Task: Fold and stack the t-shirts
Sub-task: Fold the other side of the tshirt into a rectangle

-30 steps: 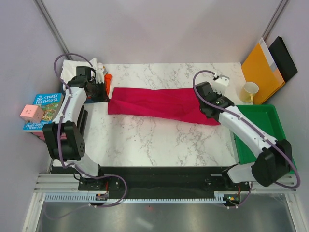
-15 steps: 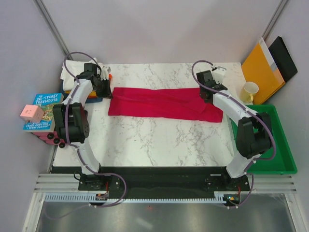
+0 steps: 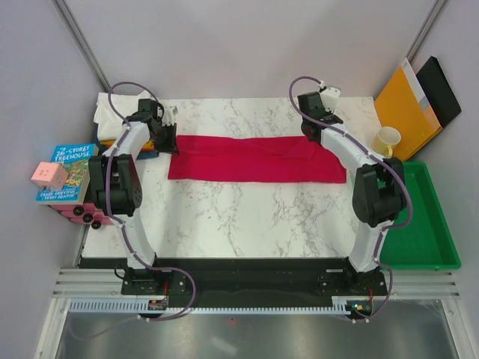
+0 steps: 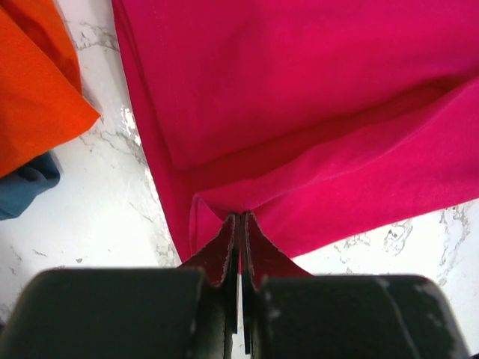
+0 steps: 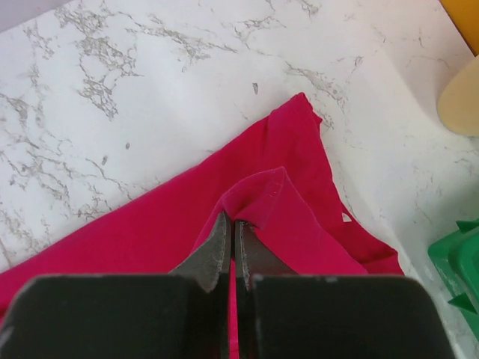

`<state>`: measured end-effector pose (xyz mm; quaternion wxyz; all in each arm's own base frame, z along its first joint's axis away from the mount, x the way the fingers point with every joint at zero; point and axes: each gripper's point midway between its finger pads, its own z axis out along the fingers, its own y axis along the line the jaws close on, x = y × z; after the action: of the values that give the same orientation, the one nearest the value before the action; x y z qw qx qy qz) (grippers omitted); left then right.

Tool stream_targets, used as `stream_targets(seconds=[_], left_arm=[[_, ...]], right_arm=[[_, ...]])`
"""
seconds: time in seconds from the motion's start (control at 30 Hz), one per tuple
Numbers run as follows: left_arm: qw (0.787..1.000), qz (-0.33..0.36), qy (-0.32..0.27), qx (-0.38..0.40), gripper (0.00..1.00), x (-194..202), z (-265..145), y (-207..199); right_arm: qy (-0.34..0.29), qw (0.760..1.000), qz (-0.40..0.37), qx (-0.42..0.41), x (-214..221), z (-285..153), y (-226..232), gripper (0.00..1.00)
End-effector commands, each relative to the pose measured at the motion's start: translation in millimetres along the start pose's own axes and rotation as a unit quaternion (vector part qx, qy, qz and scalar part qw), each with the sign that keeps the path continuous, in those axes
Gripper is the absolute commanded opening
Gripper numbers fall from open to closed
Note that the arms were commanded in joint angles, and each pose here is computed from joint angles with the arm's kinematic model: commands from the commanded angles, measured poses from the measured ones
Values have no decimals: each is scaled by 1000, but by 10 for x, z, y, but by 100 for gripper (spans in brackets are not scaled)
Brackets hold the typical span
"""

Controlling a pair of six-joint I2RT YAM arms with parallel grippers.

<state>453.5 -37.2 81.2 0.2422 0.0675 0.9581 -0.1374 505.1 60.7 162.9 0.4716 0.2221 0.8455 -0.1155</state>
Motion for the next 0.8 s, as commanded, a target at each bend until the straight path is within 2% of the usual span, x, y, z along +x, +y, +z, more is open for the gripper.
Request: stream_targets(seconds=[0.0,0.4,0.77], left_arm=[[999,-2,-26,-18,2,-210,20,91],[998,-6,1,-65,2,-104,221,330],[996,-8,3,-92,2,-133,253,469]], right_arm=[[-4,1000,4,6,-27,177,47,0],[17,999,7,32,143,578,-29,0],[20,999,8,38,157,784,-7,0]])
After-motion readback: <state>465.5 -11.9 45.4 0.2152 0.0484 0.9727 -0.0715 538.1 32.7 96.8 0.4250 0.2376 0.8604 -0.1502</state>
